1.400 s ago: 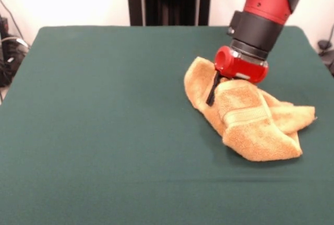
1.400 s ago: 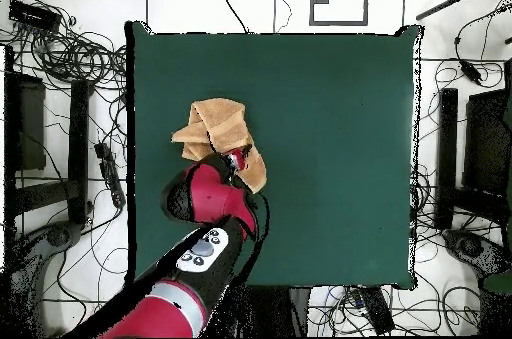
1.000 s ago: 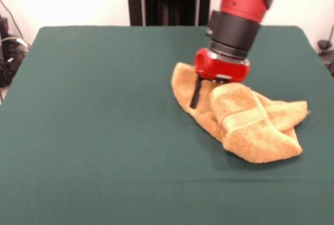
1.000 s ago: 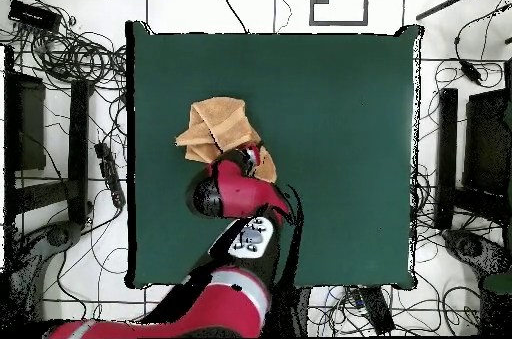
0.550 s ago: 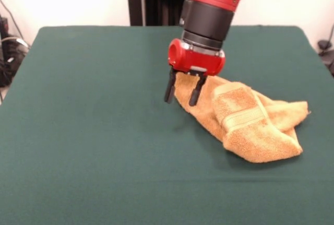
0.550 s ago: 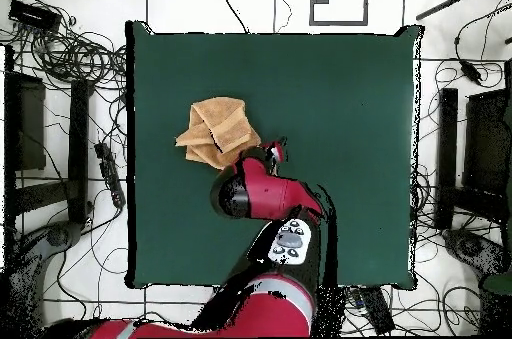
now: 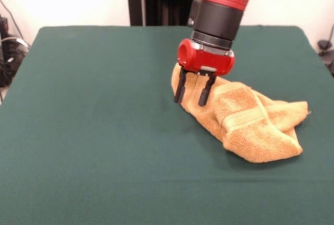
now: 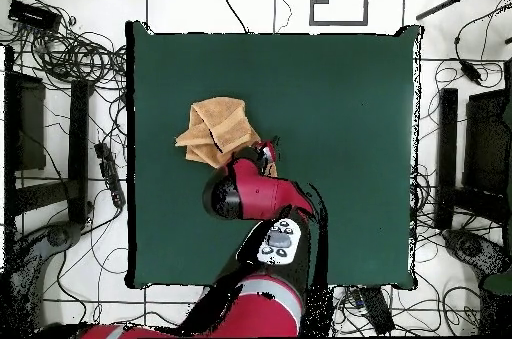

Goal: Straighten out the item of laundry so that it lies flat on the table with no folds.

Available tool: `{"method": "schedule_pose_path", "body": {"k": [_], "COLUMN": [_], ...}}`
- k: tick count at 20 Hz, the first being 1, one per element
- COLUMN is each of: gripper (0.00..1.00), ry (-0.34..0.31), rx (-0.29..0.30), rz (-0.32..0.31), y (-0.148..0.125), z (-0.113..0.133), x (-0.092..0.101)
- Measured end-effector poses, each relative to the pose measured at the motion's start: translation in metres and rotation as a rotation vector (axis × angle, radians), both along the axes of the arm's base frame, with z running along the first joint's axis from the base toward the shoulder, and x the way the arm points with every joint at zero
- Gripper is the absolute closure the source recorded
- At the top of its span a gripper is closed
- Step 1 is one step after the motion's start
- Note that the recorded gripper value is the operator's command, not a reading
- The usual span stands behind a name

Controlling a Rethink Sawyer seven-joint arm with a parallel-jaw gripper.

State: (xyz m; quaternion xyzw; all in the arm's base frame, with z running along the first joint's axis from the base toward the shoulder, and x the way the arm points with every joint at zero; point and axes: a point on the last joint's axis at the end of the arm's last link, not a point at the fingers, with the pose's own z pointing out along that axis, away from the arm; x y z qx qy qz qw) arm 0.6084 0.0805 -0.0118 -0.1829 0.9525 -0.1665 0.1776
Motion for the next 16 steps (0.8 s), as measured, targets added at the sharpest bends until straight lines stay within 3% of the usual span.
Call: {"method": "schedule_pose_path", "body": {"k": [16], "gripper": [0.0], "ry": [-0.021], "rx": [0.007], "rz": [0.024], "y": [0.017], "z": [0.011], "x": [0.005]}}
